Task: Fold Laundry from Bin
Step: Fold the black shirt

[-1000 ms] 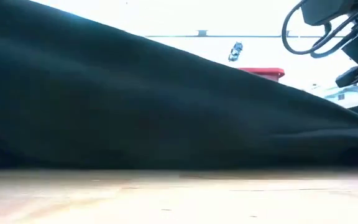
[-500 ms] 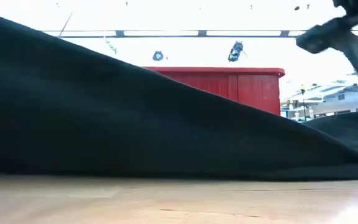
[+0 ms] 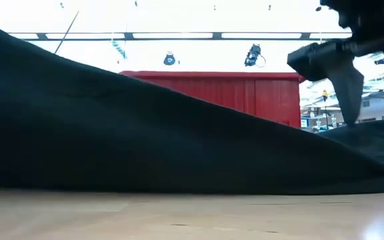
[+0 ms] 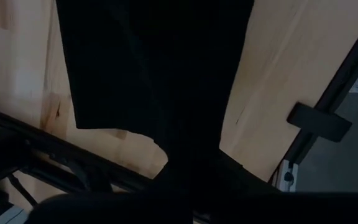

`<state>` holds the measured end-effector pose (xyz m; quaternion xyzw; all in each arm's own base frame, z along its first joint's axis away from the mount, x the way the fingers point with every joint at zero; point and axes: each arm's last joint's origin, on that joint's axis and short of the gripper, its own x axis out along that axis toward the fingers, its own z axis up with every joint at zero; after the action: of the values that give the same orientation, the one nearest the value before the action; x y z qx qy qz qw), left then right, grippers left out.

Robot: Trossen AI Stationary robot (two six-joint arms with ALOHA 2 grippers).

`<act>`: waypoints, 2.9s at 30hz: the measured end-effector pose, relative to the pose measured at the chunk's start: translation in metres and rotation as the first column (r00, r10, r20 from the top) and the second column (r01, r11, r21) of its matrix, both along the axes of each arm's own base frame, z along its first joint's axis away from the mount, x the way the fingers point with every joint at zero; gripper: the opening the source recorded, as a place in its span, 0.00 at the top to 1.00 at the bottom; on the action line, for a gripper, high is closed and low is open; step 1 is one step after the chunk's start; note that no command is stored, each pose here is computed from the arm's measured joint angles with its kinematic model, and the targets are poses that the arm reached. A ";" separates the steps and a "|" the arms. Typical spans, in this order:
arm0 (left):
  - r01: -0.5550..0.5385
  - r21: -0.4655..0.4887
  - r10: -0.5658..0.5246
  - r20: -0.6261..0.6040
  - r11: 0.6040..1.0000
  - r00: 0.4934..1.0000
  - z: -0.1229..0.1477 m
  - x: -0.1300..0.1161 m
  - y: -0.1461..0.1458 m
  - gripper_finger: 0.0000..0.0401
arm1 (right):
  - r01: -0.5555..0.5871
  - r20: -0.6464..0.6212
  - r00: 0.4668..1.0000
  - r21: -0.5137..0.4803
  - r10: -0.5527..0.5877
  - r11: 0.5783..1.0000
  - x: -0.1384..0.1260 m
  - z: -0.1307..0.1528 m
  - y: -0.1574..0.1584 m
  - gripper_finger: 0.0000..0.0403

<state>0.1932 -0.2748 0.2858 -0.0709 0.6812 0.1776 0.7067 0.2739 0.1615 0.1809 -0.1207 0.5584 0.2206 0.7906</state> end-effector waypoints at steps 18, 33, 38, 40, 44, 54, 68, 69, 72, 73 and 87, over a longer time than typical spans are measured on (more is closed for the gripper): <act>0.009 -0.005 -0.009 0.003 1.000 1.000 0.000 0.000 -0.001 0.95 | 0.003 -0.044 0.999 -0.030 -0.004 1.000 -0.005 0.000 -0.002 0.96; 0.014 0.006 -0.014 -0.005 1.000 1.000 0.000 -0.001 0.000 0.95 | -0.115 -0.106 0.983 0.264 0.148 0.958 -0.081 0.096 -0.043 0.99; 0.016 0.008 -0.016 -0.002 1.000 1.000 0.000 -0.001 0.000 0.95 | -0.082 -0.281 0.947 0.261 0.157 0.962 -0.103 0.098 -0.052 0.99; 0.016 0.008 -0.016 -0.001 1.000 1.000 0.000 -0.001 0.000 0.95 | -0.093 -0.282 0.942 0.297 0.180 0.950 -0.103 0.099 -0.049 1.00; 0.016 0.008 -0.016 -0.003 1.000 1.000 0.000 -0.001 0.000 0.95 | -0.152 -0.254 0.934 0.355 0.252 0.922 -0.097 0.094 -0.035 1.00; 0.010 0.007 -0.010 -0.020 1.000 1.000 0.000 -0.001 0.001 0.95 | -0.269 -0.234 0.903 0.347 0.360 0.899 -0.057 0.040 0.013 0.99; 0.009 0.005 -0.009 -0.022 1.000 1.000 0.000 -0.001 0.001 0.95 | 0.032 -0.542 0.821 0.356 0.179 0.934 -0.031 -0.012 0.005 0.68; 0.008 0.005 -0.008 -0.022 1.000 1.000 0.000 -0.001 0.001 0.95 | 0.036 -0.533 0.829 0.353 0.169 0.935 -0.033 -0.006 0.003 0.64; 0.008 -0.003 -0.008 -0.016 1.000 1.000 0.000 0.000 0.001 0.95 | 0.038 -0.497 0.858 0.317 0.132 0.948 -0.038 0.012 -0.006 0.53; 0.008 -0.010 -0.008 -0.011 1.000 1.000 0.000 0.000 0.000 0.94 | 0.040 -0.481 0.868 0.307 0.119 0.951 -0.040 0.017 -0.009 0.50; -0.058 -0.134 0.077 0.146 0.989 0.986 -0.008 0.014 -0.020 0.84 | 0.149 -0.131 0.983 0.132 -0.132 0.980 -0.026 0.049 -0.037 0.41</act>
<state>0.2071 -0.2947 0.2775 -0.1530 0.6332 0.1509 0.7436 0.2479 0.1242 0.2295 -0.0109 0.5956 0.2101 0.7753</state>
